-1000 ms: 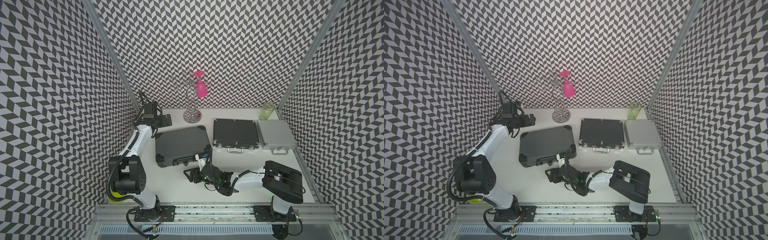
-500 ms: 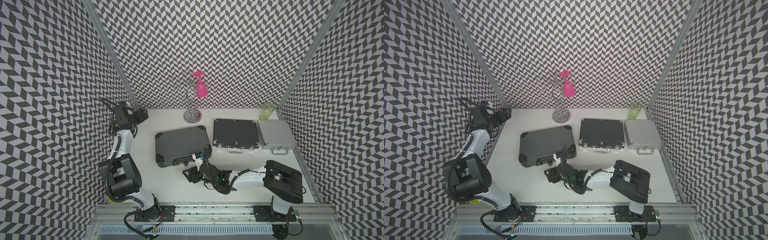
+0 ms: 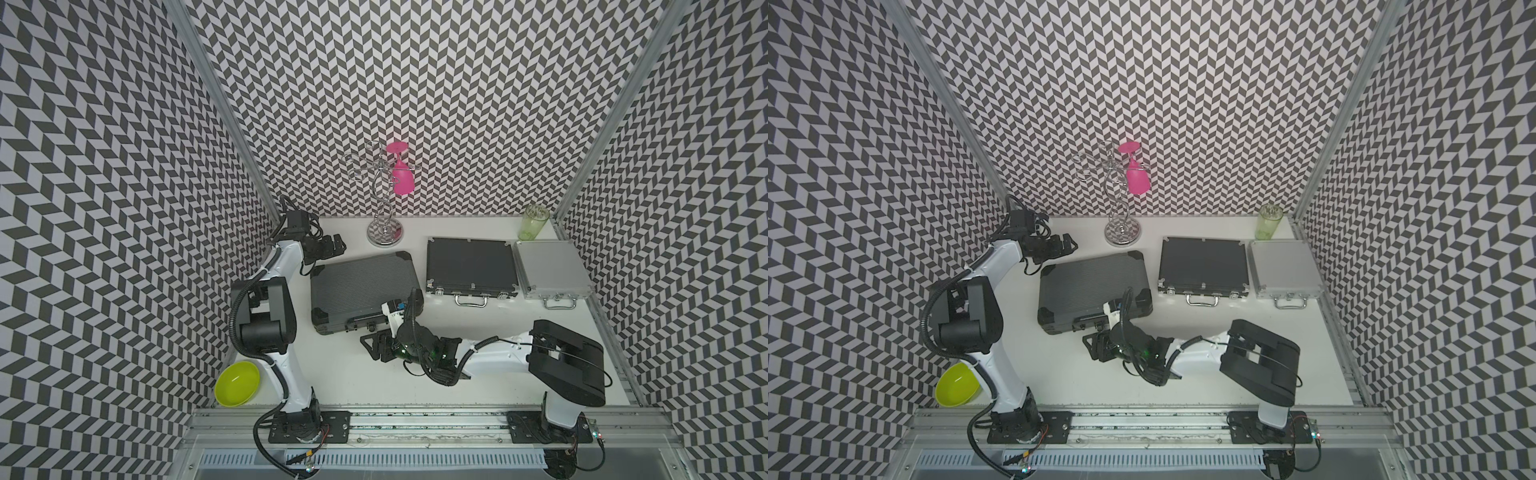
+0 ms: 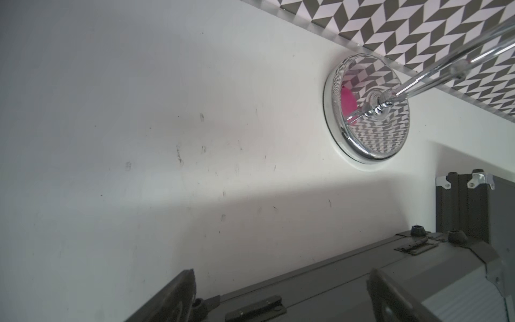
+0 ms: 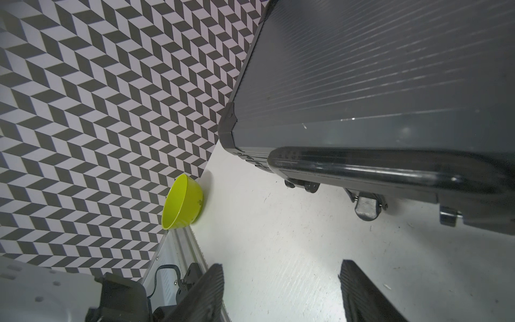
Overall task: Close the poker set cases
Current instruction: Fasten the fastener on the poker set case.
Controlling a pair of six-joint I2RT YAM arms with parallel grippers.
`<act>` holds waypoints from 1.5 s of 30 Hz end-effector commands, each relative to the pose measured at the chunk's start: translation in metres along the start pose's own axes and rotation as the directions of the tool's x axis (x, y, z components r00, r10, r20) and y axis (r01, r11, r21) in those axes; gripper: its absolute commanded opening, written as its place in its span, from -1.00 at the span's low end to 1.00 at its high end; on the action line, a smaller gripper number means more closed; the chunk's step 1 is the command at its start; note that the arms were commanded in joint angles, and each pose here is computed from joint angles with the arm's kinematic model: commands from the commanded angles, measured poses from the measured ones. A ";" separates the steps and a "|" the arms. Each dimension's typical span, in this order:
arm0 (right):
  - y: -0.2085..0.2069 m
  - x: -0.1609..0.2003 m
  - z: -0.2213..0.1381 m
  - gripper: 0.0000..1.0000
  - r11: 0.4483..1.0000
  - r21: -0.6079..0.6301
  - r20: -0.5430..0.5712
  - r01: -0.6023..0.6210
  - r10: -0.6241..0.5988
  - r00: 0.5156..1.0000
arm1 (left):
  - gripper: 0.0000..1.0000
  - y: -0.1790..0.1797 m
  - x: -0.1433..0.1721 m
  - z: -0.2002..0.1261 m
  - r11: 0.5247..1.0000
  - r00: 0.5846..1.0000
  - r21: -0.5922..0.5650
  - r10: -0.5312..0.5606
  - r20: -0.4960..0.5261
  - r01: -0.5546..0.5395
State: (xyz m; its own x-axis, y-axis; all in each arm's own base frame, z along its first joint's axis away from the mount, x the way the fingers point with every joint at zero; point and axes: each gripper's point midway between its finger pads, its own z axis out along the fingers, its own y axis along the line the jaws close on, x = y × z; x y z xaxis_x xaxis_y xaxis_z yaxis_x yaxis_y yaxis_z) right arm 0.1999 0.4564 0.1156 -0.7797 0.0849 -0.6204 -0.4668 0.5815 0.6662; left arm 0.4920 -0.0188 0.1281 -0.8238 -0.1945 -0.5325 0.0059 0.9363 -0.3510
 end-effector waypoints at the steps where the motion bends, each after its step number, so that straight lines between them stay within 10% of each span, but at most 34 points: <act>1: 0.007 -0.012 -0.001 0.35 0.998 -0.036 0.024 -0.058 0.059 0.998 | 0.98 -0.021 0.007 -0.002 0.994 0.993 -0.004 0.110 -0.035 -0.110; 45: -0.025 -0.013 0.045 0.59 0.922 0.044 0.167 -0.384 0.372 0.913 | 0.90 -0.001 0.086 0.038 0.981 0.965 -0.141 0.095 -0.243 -0.132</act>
State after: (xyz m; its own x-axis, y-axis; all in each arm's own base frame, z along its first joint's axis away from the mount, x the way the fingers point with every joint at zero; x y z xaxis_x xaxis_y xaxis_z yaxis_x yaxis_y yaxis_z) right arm 0.2360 0.4677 0.0758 -0.8308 0.3856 -0.4015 -0.1134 0.5889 0.8002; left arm 0.4916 -0.0531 0.0968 -0.8315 -0.0242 -0.5550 0.0934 0.9787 -0.1826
